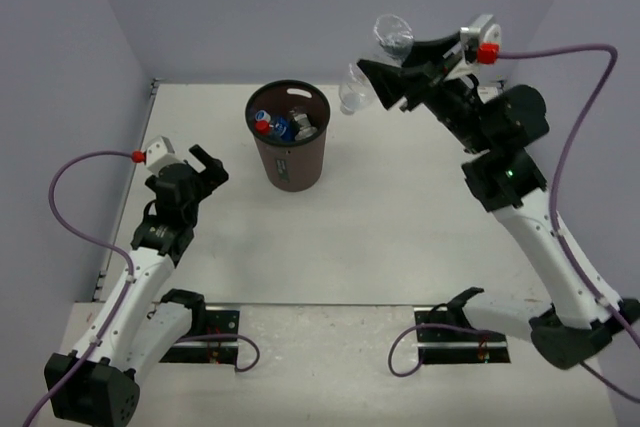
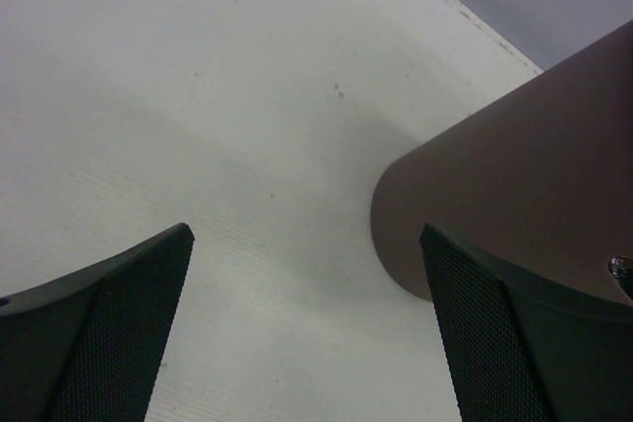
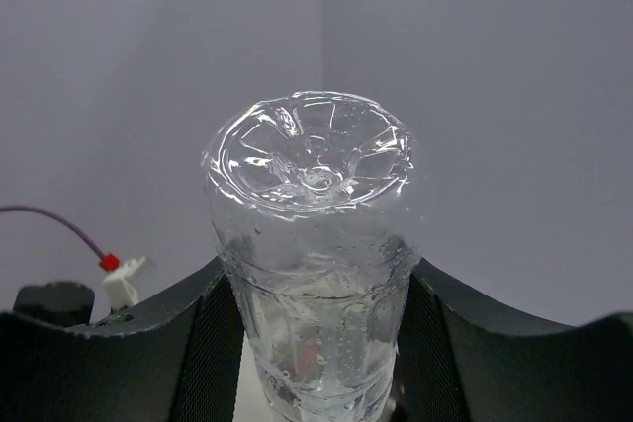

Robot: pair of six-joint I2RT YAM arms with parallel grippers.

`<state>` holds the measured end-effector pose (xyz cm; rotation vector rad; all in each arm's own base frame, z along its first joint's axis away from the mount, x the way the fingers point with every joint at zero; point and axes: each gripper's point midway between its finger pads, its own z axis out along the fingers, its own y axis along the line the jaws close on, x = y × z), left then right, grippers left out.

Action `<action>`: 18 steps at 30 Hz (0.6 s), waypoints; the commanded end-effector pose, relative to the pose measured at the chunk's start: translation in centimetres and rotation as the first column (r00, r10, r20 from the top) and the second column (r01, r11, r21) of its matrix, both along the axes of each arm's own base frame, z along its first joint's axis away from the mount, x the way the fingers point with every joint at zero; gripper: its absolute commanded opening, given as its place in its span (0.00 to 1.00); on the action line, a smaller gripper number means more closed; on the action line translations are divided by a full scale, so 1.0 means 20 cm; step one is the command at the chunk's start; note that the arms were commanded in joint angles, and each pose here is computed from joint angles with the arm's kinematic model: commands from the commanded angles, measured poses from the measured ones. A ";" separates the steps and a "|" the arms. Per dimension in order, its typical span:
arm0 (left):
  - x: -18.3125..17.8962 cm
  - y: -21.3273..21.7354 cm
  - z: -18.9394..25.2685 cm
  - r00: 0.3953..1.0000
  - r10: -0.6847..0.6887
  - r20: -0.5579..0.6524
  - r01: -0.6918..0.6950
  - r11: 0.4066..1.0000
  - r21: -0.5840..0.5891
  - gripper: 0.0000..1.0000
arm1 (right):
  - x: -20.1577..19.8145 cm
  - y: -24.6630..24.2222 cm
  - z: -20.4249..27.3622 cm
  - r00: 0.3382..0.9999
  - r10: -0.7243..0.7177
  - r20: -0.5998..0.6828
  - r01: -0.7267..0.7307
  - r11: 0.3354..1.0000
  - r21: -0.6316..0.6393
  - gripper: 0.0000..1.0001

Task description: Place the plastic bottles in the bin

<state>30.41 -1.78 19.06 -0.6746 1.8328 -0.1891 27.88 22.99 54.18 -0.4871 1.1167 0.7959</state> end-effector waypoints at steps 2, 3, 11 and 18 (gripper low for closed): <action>-0.02 -0.01 -0.01 1.000 -0.020 0.000 0.020 1.000 -0.004 1.00 | 0.27 0.35 0.17 0.986 -0.009 0.166 0.002 0.999 0.044 0.07; -0.02 0.00 -0.01 1.000 -0.017 0.001 0.017 1.000 -0.003 1.00 | 0.31 0.39 0.19 0.982 -0.023 0.188 0.011 0.998 0.065 0.07; -0.03 0.02 -0.02 1.000 -0.001 -0.007 0.001 1.000 0.015 1.00 | 0.74 0.78 -0.07 0.997 -0.017 0.080 0.014 0.999 0.040 0.07; -0.02 0.01 -0.02 1.000 -0.010 0.002 0.010 1.000 0.012 1.00 | 0.95 0.83 -0.47 0.988 -0.151 0.018 0.152 0.985 -0.084 0.08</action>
